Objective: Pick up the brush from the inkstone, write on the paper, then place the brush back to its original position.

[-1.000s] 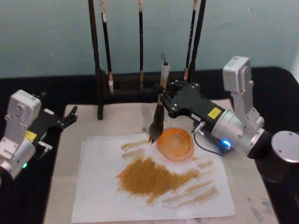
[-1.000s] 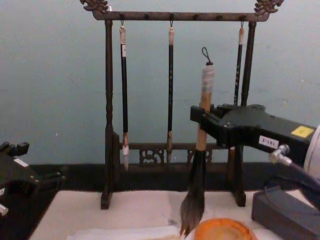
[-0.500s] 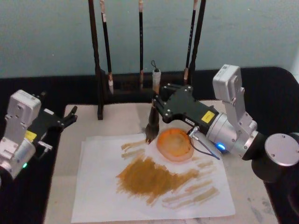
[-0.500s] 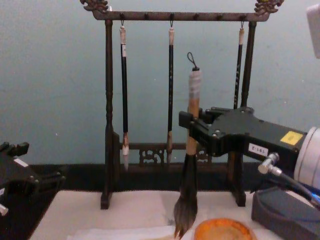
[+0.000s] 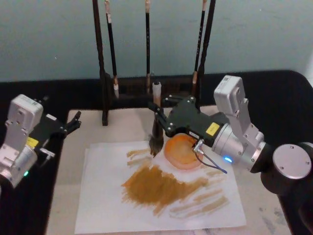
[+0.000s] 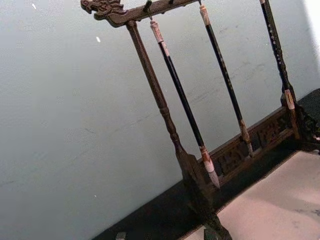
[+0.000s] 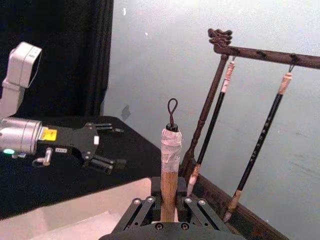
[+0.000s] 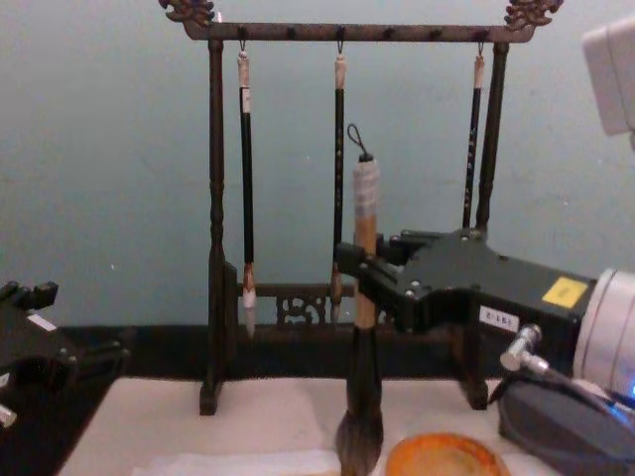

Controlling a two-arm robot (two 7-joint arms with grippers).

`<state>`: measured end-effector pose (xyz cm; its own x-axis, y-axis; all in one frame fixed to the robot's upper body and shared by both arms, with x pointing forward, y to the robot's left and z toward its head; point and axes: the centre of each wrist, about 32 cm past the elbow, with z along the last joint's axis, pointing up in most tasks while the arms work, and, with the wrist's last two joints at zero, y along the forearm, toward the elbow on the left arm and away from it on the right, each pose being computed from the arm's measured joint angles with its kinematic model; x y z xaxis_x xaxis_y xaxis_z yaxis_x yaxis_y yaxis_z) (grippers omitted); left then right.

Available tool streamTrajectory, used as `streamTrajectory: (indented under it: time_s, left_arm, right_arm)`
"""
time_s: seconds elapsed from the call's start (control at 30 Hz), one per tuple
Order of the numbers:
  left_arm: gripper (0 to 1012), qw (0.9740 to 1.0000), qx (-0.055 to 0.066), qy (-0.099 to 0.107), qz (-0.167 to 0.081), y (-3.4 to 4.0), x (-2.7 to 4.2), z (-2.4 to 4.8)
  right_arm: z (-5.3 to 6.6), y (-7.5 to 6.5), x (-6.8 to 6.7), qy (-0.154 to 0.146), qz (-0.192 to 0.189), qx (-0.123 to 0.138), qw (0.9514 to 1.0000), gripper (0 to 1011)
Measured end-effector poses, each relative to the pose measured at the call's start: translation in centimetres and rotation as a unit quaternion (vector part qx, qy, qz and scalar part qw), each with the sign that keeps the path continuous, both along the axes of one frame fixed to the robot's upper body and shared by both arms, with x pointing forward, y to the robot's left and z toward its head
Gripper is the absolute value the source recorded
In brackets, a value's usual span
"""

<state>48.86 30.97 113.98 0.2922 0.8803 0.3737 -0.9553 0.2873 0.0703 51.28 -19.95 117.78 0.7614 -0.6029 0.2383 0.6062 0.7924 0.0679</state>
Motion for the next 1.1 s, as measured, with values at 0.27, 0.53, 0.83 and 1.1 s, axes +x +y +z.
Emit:
streamTrajectory:
  time_s: [0.27, 0.53, 0.83, 1.1]
  left_arm:
    - [1009, 1.0, 0.0, 0.0, 0.0, 0.0, 0.0, 0.0]
    - [1010, 1.0, 0.0, 0.0, 0.0, 0.0, 0.0, 0.0]
    - [1010, 1.0, 0.0, 0.0, 0.0, 0.0, 0.0, 0.0]
    - [1010, 1.0, 0.0, 0.0, 0.0, 0.0, 0.0, 0.0]
  right_arm:
    - [0.0, 0.0, -0.7, -0.007, 0.006, -0.015, 0.9998, 176]
    - [0.1, -0.2, -1.4, -0.014, 0.011, -0.027, 0.9995, 176]
    - [0.2, -0.6, -2.4, -0.015, 0.013, -0.034, 0.9992, 176]
    - [0.3, -1.1, -3.2, -0.017, 0.014, -0.041, 0.9989, 176]
